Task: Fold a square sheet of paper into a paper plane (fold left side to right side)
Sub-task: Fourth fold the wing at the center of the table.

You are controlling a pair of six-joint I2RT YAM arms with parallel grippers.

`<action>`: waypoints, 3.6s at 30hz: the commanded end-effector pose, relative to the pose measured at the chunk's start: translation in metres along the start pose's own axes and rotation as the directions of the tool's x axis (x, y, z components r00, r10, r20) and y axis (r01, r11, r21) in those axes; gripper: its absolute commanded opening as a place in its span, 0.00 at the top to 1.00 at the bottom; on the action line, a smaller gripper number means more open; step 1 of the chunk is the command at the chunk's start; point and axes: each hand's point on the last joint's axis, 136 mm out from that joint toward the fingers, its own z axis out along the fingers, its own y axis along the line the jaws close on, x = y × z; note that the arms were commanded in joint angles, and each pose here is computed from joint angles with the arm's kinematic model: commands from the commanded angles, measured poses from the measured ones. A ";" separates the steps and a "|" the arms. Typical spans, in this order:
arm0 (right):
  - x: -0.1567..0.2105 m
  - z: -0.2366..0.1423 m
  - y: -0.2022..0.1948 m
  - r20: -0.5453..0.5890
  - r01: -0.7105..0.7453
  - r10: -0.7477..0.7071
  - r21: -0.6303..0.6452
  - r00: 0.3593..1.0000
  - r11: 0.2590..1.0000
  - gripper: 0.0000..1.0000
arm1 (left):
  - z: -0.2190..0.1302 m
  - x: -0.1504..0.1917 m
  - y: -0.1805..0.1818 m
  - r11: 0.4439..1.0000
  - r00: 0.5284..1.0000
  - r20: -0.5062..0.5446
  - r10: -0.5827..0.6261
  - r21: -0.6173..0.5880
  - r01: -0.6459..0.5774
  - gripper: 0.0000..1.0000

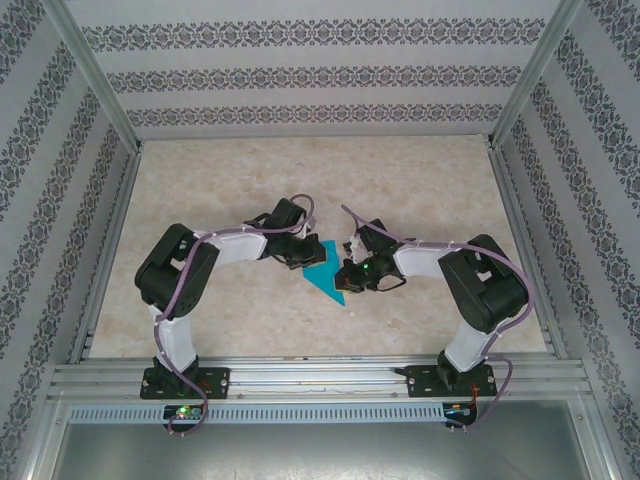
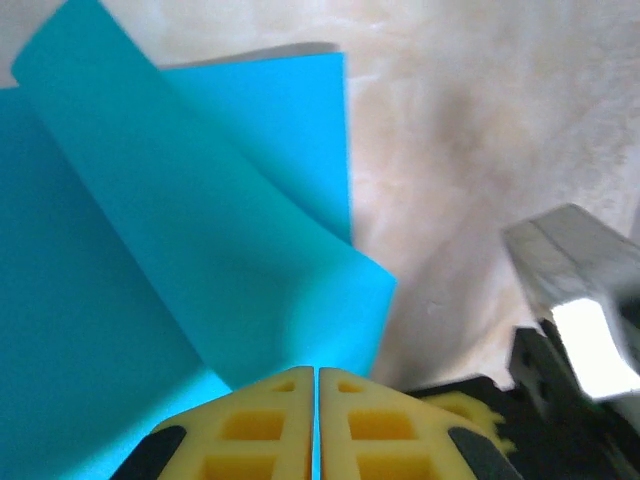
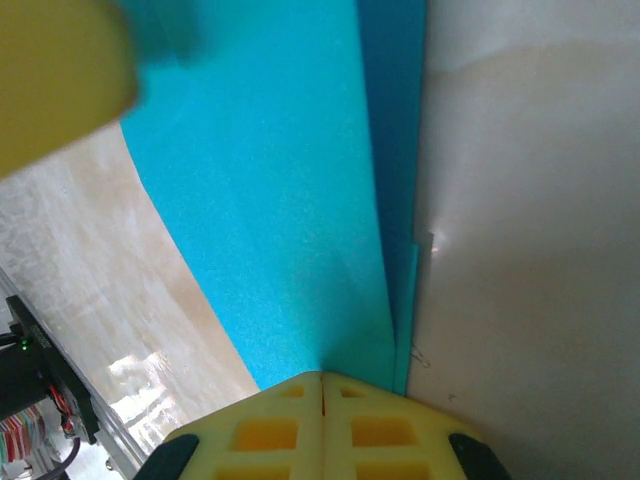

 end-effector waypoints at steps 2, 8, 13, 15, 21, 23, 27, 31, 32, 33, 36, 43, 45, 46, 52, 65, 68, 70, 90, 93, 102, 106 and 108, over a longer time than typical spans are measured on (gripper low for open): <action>0.022 0.004 -0.047 -0.035 -0.056 0.064 0.205 0.997 0.977 1.00 | -0.017 -0.003 -0.020 0.994 0.998 0.068 0.002 0.105 -0.009 0.91; 0.023 0.007 -0.049 -0.042 -0.055 0.066 0.212 0.997 0.976 1.00 | -0.005 0.017 -0.025 0.989 1.000 0.025 -0.004 0.146 0.001 0.95; 0.025 0.008 -0.050 -0.050 -0.052 0.065 0.229 0.997 0.972 1.00 | 0.007 0.022 -0.022 0.991 1.000 0.013 -0.008 0.135 0.006 0.96; 0.026 0.009 -0.051 -0.056 -0.051 0.065 0.234 0.996 0.971 1.00 | 0.010 0.022 -0.020 0.991 1.000 0.008 -0.010 0.132 0.009 0.96; 0.028 0.010 -0.054 -0.067 -0.049 0.069 0.259 0.995 0.965 1.00 | 0.020 0.024 -0.016 0.994 1.000 -0.012 -0.007 0.110 0.008 0.96; 0.029 0.010 -0.055 -0.072 -0.047 0.068 0.268 0.995 0.962 1.00 | 0.023 0.024 -0.014 0.994 1.000 -0.016 -0.007 0.105 0.009 0.96; 0.031 0.010 -0.057 -0.083 -0.042 0.069 0.284 0.994 0.958 1.00 | 0.027 0.022 -0.009 0.996 1.000 -0.013 -0.009 0.091 0.011 0.97; 0.032 0.010 -0.059 -0.090 -0.037 0.066 0.294 0.994 0.955 1.00 | 0.030 0.022 -0.001 0.998 1.000 -0.008 -0.006 0.059 0.007 0.97; 0.032 0.010 -0.060 -0.094 -0.037 0.067 0.298 0.993 0.954 1.00 | 0.031 0.022 0.003 0.999 1.000 -0.007 -0.005 0.043 0.005 0.97; 0.033 0.010 -0.061 -0.096 -0.037 0.069 0.302 0.993 0.952 1.00 | 0.032 0.022 0.005 0.999 1.000 -0.004 -0.004 0.033 0.004 0.97; 0.035 0.009 -0.063 -0.104 -0.036 0.073 0.314 0.992 0.949 1.00 | 0.033 0.021 0.016 1.000 1.000 0.002 -0.005 -0.013 0.005 0.98; 0.042 0.007 -0.069 -0.131 -0.027 0.077 0.344 0.988 0.939 1.00 | 0.034 0.019 0.036 0.996 1.000 0.012 -0.018 -0.082 0.018 0.98; 0.043 0.007 -0.070 -0.136 -0.026 0.078 0.348 0.988 0.937 1.00 | 0.033 0.016 0.040 0.996 1.000 0.018 -0.019 -0.091 0.021 0.98; 0.044 0.007 -0.071 -0.139 -0.026 0.080 0.350 0.987 0.936 1.00 | 0.033 0.014 0.041 0.995 1.000 0.023 -0.020 -0.096 0.022 0.98; 0.048 0.009 -0.072 -0.156 -0.031 0.090 0.347 0.984 0.937 1.00 | 0.030 0.000 0.049 0.994 0.999 0.038 -0.013 -0.106 0.017 0.98; 0.051 0.010 -0.068 -0.178 -0.031 0.094 0.328 0.980 0.944 1.00 | 0.017 -0.044 0.070 0.993 0.997 0.082 -0.013 -0.118 0.022 0.98; 0.052 0.010 -0.068 -0.179 -0.031 0.094 0.328 0.979 0.944 1.00 | 0.014 -0.054 0.073 0.992 0.996 0.088 -0.007 -0.124 0.018 0.98; 0.053 0.010 -0.068 -0.180 -0.032 0.095 0.328 0.979 0.944 1.00 | 0.011 -0.062 0.077 0.991 0.995 0.098 -0.007 -0.129 0.020 0.98; 0.050 0.011 -0.063 -0.170 -0.039 0.095 0.308 0.981 0.951 1.00 | -0.015 -0.123 0.100 0.988 0.987 0.159 -0.021 -0.146 0.044 0.98; 0.047 0.010 -0.060 -0.160 -0.044 0.096 0.301 0.983 0.953 1.00 | -0.026 -0.134 0.089 0.991 0.984 0.180 0.001 -0.130 0.023 0.98; 0.035 0.008 -0.054 -0.108 -0.052 0.084 0.273 0.991 0.961 1.00 | -0.074 -0.125 0.042 0.995 0.966 0.245 0.083 -0.070 -0.068 0.98; 0.033 0.005 -0.057 -0.096 -0.055 0.084 0.276 0.992 0.960 1.00 | -0.092 -0.107 0.024 0.996 0.960 0.262 0.094 -0.032 -0.089 0.98; 0.032 0.005 -0.057 -0.089 -0.056 0.083 0.275 0.993 0.960 1.00 | -0.097 -0.096 0.014 0.995 0.961 0.259 0.102 -0.014 -0.101 0.98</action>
